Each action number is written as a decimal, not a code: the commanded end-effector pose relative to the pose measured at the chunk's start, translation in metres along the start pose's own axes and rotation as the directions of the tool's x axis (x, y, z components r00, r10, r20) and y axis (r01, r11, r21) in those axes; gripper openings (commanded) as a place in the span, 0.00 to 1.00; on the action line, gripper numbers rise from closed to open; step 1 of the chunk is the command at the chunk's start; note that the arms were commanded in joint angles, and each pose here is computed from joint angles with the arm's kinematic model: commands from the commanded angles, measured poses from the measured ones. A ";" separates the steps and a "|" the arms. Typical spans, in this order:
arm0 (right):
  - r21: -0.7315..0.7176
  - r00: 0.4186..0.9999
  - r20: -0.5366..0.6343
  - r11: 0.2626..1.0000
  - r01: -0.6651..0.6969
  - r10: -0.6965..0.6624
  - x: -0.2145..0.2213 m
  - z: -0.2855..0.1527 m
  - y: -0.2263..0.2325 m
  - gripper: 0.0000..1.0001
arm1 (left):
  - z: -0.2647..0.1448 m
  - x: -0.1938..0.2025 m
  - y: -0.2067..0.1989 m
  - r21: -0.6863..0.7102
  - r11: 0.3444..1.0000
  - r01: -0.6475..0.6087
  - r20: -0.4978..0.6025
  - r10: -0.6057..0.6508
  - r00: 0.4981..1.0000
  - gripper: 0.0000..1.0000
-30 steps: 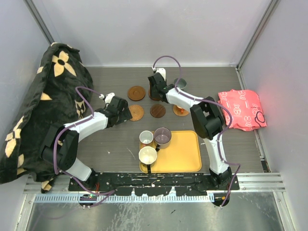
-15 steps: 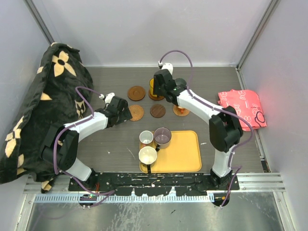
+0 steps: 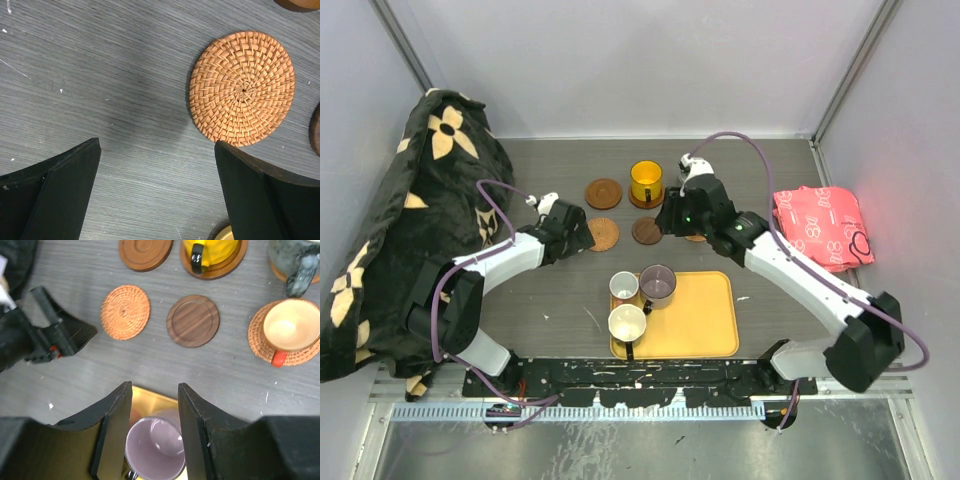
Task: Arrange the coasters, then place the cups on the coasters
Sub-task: Place the cup on the coaster.
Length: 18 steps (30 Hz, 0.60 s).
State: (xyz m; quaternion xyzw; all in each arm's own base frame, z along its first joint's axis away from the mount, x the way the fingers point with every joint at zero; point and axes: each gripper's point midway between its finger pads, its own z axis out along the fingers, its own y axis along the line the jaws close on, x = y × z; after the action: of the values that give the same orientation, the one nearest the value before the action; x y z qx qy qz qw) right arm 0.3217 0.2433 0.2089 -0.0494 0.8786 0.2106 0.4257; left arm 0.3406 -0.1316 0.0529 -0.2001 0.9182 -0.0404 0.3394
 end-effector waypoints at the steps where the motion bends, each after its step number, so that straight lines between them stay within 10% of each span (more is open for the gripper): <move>1: -0.111 0.998 -0.060 0.993 -0.037 0.031 0.020 -0.037 0.017 0.48 | -0.006 -0.019 -0.008 0.033 0.999 0.033 0.059 -0.034 0.998 0.98; 18: -0.318 0.946 -0.322 0.946 -0.066 -0.043 0.118 -0.113 0.050 0.48 | -0.003 -0.017 -0.004 0.015 0.999 0.032 0.058 -0.033 0.998 0.98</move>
State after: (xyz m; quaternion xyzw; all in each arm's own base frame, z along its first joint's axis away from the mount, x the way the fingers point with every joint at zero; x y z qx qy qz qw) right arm 0.1790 0.2479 0.1884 -0.1387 0.8961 0.3136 0.2818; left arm 0.3407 -0.1315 0.0530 -0.2002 0.9181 -0.0402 0.3397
